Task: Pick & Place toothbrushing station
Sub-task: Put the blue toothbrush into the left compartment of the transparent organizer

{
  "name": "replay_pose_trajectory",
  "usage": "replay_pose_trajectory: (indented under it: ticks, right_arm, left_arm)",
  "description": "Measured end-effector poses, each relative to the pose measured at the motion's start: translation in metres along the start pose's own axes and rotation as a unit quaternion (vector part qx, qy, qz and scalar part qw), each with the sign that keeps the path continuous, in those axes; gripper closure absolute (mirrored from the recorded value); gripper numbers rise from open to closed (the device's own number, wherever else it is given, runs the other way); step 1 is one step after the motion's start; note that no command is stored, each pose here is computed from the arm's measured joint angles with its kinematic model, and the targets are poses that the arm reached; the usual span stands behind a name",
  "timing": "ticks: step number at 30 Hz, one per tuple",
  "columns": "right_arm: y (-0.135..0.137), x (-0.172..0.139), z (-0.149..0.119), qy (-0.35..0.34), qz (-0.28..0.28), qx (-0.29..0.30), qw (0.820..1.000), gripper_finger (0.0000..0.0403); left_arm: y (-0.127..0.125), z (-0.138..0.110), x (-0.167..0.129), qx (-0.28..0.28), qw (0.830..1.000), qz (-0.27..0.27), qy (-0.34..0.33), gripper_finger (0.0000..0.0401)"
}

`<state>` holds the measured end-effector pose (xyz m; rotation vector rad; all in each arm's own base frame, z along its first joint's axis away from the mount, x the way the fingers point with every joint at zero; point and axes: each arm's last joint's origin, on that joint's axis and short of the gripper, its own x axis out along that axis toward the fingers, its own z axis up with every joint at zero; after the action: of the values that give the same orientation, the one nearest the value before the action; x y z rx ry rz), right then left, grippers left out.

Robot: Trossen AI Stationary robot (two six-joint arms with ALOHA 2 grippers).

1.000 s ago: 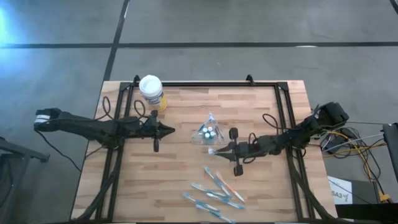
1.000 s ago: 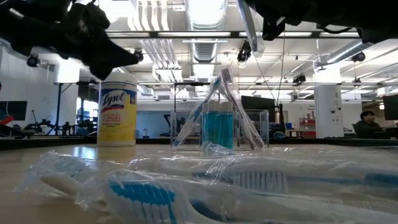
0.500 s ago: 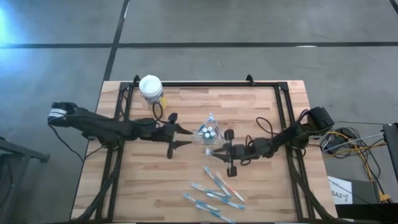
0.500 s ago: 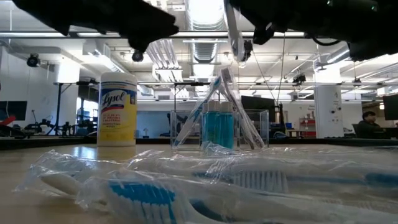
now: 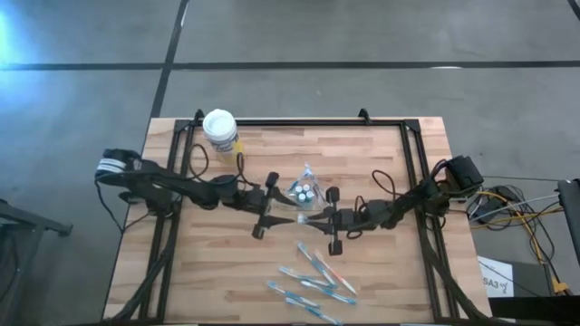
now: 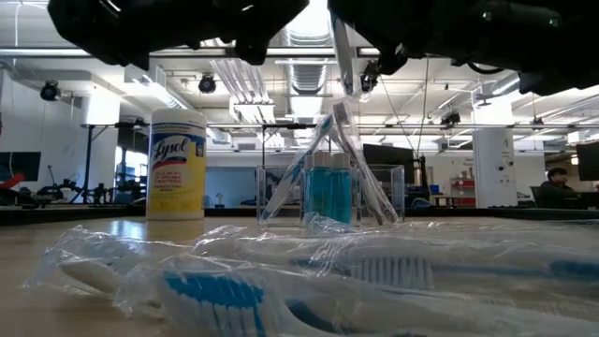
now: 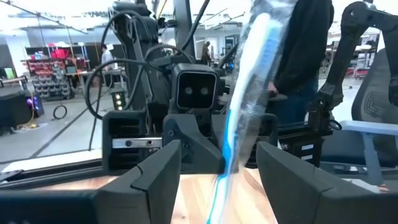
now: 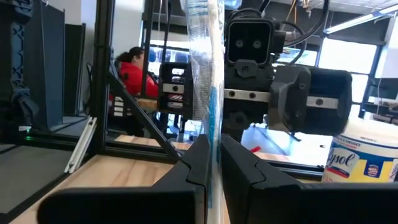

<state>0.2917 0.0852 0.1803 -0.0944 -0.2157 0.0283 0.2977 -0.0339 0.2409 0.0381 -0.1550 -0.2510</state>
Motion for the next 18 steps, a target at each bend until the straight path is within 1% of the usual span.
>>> replay_pose_trajectory:
  ticks: [6,14,18]
  right_arm:
    - [0.0,0.0,0.0,0.0,0.0,0.0,1.0,0.0385]
    - [-0.001,0.0,-0.001,0.008,-0.014,-0.001,1.0,0.0385]
    - [-0.003,0.001,-0.002,0.009,-0.018,0.012,1.0,0.0385]
  left_arm:
    - [0.001,-0.003,0.016,-0.016,1.0,-0.007,0.006,0.0187]
    - [-0.001,0.001,0.021,-0.019,1.0,-0.023,-0.002,0.0188]
    - [-0.002,0.003,0.024,-0.019,0.999,-0.027,-0.003,0.0188]
